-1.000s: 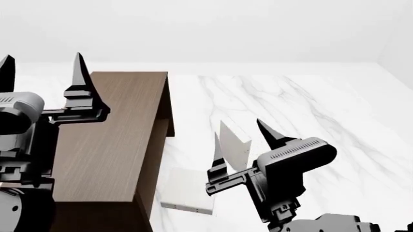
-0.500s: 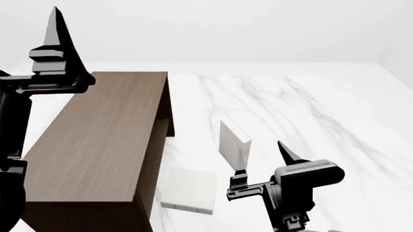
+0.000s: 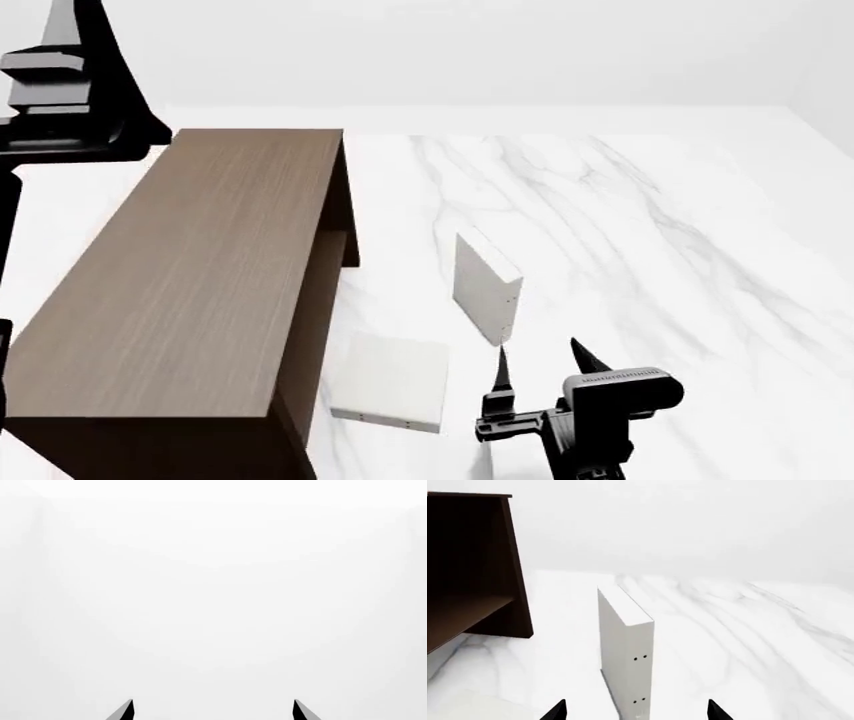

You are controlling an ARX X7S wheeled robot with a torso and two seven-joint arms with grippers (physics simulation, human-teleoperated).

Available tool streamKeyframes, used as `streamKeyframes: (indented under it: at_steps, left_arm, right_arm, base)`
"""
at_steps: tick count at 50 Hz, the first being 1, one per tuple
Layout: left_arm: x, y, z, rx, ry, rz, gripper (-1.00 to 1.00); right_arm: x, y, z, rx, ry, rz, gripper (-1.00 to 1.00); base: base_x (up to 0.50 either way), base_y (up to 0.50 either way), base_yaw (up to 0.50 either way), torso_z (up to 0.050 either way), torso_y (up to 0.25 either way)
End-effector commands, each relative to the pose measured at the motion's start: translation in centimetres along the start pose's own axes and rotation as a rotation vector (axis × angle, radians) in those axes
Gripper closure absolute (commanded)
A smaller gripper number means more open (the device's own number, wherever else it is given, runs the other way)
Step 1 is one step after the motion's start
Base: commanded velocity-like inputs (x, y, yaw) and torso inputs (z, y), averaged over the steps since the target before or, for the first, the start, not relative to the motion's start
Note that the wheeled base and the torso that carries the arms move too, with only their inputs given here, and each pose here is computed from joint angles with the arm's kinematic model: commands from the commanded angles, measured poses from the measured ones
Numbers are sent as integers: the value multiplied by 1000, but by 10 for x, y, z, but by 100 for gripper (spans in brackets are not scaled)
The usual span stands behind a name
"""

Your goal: Pick up the book on the right and place it under the cabinet shelf.

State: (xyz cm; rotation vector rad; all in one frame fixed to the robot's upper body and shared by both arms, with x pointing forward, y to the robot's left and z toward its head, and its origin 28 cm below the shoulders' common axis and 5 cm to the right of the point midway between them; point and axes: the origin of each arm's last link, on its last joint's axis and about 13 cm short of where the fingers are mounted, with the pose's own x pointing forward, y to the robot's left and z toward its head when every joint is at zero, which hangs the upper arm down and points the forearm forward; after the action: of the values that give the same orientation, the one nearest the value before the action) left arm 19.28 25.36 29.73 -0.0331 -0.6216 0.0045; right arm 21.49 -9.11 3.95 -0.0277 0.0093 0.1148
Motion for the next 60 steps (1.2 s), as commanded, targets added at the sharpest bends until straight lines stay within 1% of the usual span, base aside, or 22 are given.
streamKeyframes:
  at_steps: [1,7,20,29,48,55,60]
  left_arm:
    - [0,0,6,1,-12,0,-100]
    - [0,-1,7,2,-11,0,-100]
    - [0,-1,12,4,-20,-4,-100]
    - [0,0,11,5,-21,-6,-100]
    - [-1,-1,10,8,-21,-8,-100]
    - [-2,-1,11,8,-25,-11,-100]
    - [-3,-2,11,7,-29,-15,-100]
  right_arm:
    - [-2,1,-14,23,27,3,-100]
    - [-2,1,-19,31,39,5,-100]
    - [-1,3,-17,42,33,21,-100]
    - [2,5,-7,36,-2,40,-100]
    - [20,5,19,2,-72,51,-100]
    - [25,3,23,10,-70,49,-100]
    - [32,2,22,25,-32,63,-100]
  base:
    - [0,0,0,0,0]
    - [0,0,0,0,-77]
    - [0,0,0,0,-155]
    - [0,0,0,0,-135]
    - [0,0,0,0,-118]
    - [0,0,0,0,-113]
    - [0,0,0,0,-19]
